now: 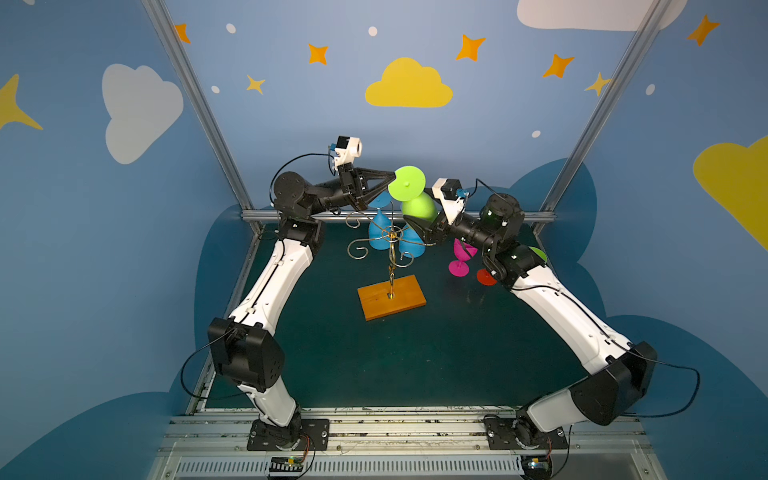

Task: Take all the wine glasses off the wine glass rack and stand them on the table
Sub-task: 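Carry the glass above the rack with the left gripper while the right gripper approaches, then grasp the lime-green glass bowl with the right gripper beside the left gripper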

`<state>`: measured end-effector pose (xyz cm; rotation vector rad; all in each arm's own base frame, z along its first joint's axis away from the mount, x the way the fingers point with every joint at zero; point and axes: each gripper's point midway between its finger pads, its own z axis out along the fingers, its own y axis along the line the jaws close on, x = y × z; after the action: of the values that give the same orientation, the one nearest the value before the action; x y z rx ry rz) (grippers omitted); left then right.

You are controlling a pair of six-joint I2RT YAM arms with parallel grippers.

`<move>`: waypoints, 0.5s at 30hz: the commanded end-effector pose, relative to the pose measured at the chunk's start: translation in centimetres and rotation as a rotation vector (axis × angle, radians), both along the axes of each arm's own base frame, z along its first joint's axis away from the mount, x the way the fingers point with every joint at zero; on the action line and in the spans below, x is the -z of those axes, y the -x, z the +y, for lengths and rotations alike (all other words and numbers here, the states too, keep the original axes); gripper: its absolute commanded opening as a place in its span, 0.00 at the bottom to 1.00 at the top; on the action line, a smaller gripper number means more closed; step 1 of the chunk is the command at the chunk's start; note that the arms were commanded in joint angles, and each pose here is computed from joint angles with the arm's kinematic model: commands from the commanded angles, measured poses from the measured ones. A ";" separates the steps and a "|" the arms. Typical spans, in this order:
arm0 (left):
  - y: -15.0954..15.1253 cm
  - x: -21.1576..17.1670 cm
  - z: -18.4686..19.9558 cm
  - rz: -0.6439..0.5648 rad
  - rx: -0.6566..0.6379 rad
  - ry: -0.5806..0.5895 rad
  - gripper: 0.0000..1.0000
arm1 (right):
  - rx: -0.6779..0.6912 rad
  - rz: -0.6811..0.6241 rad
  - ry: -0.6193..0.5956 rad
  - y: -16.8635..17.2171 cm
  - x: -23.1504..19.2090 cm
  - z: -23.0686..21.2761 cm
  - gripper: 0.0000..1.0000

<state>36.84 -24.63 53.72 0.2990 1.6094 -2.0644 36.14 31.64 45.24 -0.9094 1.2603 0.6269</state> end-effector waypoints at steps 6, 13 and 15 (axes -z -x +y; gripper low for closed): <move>1.1 -2.2 0.2 -0.079 0.007 0.043 0.03 | -0.006 0.001 0.002 0.7 -0.3 0.2 0.80; 1.5 -2.6 0.3 -0.085 0.012 0.047 0.03 | 0.020 0.003 0.023 0.1 -0.1 0.3 0.91; 1.7 -2.7 0.3 -0.087 0.012 0.052 0.03 | 0.020 0.004 0.026 -0.1 0.1 0.5 0.90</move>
<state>36.81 -24.72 53.84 0.2961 1.6025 -2.0931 36.23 31.82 44.55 -0.9150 1.2875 0.6059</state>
